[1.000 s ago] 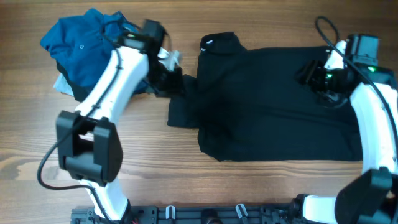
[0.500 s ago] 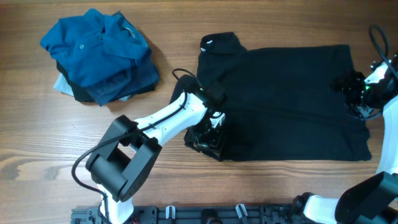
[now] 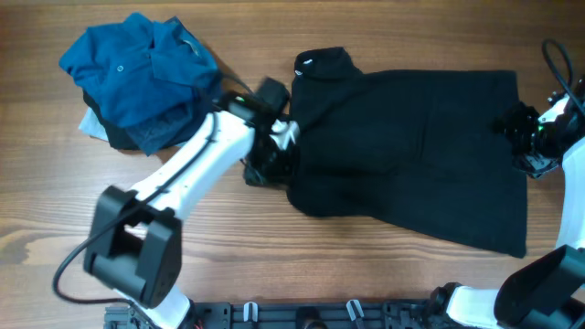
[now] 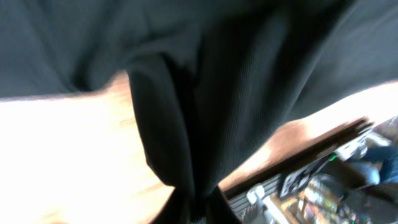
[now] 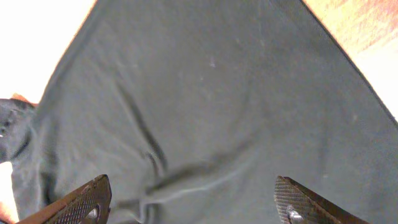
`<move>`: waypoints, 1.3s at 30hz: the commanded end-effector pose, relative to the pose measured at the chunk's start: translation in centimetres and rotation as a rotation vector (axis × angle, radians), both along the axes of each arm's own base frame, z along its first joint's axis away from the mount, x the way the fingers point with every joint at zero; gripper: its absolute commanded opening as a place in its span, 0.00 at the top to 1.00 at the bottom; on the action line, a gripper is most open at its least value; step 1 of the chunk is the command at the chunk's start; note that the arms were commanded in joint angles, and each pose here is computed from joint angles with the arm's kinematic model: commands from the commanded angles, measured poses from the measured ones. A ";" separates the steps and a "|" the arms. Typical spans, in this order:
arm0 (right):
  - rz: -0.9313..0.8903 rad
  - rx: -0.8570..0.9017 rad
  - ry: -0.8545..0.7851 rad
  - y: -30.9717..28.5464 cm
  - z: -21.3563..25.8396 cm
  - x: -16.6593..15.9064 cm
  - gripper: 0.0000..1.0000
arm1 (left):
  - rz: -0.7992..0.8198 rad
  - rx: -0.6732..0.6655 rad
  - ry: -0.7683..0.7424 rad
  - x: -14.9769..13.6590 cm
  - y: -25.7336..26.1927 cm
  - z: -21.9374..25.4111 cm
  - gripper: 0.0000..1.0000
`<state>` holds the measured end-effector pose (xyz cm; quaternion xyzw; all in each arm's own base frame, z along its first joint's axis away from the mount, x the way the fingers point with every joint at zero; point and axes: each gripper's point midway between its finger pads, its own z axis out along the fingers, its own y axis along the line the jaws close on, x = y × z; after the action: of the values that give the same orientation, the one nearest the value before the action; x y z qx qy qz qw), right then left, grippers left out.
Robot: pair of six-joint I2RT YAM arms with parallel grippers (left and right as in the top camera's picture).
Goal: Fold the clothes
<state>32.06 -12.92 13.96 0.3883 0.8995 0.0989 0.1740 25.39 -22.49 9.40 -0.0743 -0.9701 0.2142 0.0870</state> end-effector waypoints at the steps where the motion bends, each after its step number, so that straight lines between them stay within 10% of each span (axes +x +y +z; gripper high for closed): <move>1: -0.021 0.013 0.074 -0.2 -1.6 -1.0 0.13 | 0.021 -0.029 -0.078 2.4 0.2 0.4 0.87; 14: -0.373 0.211 0.344 -5.5 -11.0 -11.2 0.08 | 0.046 0.082 -0.241 6.2 1.5 -1.0 0.87; 23: -0.590 0.208 0.463 -6.6 -14.8 -17.8 0.14 | 0.052 0.083 -0.243 6.4 1.6 -1.0 0.52; 28: -0.605 0.218 0.474 -6.3 -14.9 -18.0 0.43 | 0.052 0.084 -0.247 6.5 1.6 -1.0 0.44; 30: -0.603 0.225 0.467 -6.3 -14.8 -17.8 0.78 | 0.053 0.083 -0.250 6.5 1.6 -1.0 0.42; 32: -0.583 0.240 0.441 -6.4 -14.3 -17.1 0.89 | 0.052 0.084 -0.249 6.5 1.6 -1.0 0.40; 39: -0.438 0.335 0.218 -6.8 -8.6 -12.2 0.92 | 0.049 0.096 -0.233 6.1 2.0 -1.1 0.41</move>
<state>16.91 -19.81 2.91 0.6343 0.7657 0.1015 -0.0319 31.32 -21.00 8.55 -0.0722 -0.9828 0.1667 -0.0314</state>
